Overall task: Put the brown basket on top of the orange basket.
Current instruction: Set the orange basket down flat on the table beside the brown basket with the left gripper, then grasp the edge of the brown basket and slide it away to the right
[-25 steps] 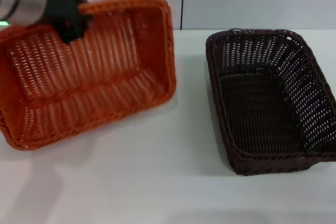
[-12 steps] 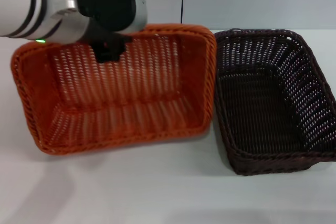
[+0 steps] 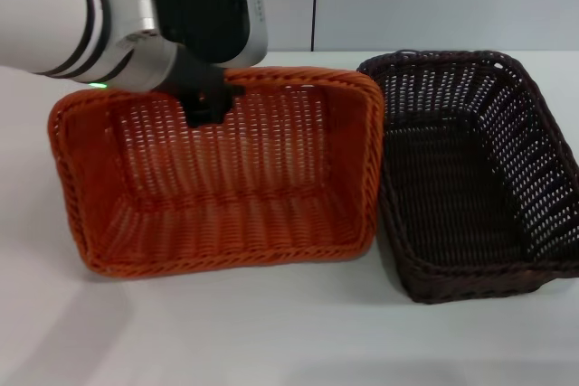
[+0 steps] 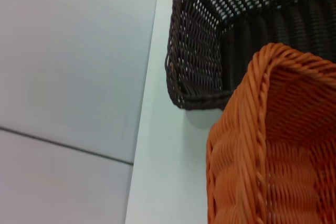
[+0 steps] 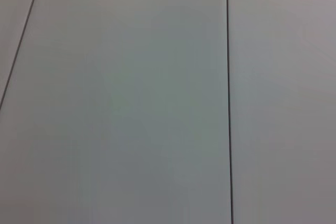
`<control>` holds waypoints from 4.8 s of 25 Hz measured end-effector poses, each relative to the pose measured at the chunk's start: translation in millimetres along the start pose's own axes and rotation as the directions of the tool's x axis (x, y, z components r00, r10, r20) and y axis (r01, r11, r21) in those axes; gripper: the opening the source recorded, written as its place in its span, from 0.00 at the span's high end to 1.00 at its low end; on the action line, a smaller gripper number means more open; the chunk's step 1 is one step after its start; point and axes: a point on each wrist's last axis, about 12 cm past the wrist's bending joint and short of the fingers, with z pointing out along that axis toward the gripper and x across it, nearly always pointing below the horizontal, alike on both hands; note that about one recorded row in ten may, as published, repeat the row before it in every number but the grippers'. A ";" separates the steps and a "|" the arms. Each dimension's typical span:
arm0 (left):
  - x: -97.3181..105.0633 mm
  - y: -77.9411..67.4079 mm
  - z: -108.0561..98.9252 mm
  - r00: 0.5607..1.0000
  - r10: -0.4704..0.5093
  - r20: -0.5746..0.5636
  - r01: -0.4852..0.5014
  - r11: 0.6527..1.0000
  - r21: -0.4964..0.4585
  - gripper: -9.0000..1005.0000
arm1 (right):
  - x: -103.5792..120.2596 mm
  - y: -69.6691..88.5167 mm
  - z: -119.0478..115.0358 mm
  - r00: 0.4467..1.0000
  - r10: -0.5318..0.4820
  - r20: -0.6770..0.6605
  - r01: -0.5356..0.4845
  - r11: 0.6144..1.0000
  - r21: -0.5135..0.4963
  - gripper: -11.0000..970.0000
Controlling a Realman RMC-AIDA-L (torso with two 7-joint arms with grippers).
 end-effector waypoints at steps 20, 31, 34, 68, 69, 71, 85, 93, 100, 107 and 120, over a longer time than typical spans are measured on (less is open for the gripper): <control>3.1 14.7 54.4 0.996 -0.084 -0.038 0.086 0.994 0.071 0.74 | -0.6 -0.2 4.0 1.000 -0.001 0.009 0.001 1.000 -0.002 0.15; -18.2 24.0 46.2 0.998 -0.030 0.048 0.030 0.999 0.011 0.50 | -0.3 -0.1 4.7 1.000 -0.002 0.008 0.002 1.000 -0.001 0.15; -22.4 27.5 45.5 0.998 -0.015 0.068 0.016 1.000 -0.014 0.39 | -0.3 0.4 4.6 1.000 -0.001 0.008 0.001 1.000 -0.004 0.15; 174.2 -132.4 14.5 0.449 -0.322 0.834 0.887 0.050 -0.458 0.21 | -10.8 5.7 -3.4 0.996 0.011 0.091 -0.008 1.000 -0.023 0.15; 186.8 -147.4 20.7 0.425 -0.339 0.840 0.897 0.030 -0.442 0.21 | -12.0 7.3 -3.8 0.995 0.014 0.102 -0.011 0.999 -0.032 0.15; 193.7 -156.0 23.7 0.414 -0.348 0.841 0.900 0.021 -0.434 0.21 | -15.8 10.8 -4.7 0.991 0.023 0.134 -0.016 0.998 -0.053 0.15; 241.2 -198.6 36.0 0.370 -0.467 0.803 0.903 -0.022 -0.429 0.21 | -45.2 29.2 72.2 0.962 0.247 0.119 -0.221 0.955 -0.195 0.15; 240.0 -191.6 45.9 0.361 -0.503 0.786 0.907 -0.007 -0.421 0.21 | -114.2 70.9 175.3 0.953 0.056 -0.298 -0.137 0.956 -0.258 0.15; 242.8 -185.0 53.2 0.356 -0.536 0.766 0.905 -0.008 -0.426 0.21 | -144.4 89.0 214.5 0.862 -0.116 -0.494 -0.014 0.968 -0.252 0.15; 243.5 -178.6 56.6 0.361 -0.539 0.761 0.902 -0.004 -0.431 0.21 | -159.8 90.1 234.6 0.681 -0.125 -0.722 -0.175 0.929 -0.326 0.15; 250.2 -173.0 60.7 0.351 -0.573 0.741 0.894 -0.029 -0.447 0.21 | -178.5 119.1 203.9 0.441 -0.550 -0.710 -0.355 0.619 -0.700 0.15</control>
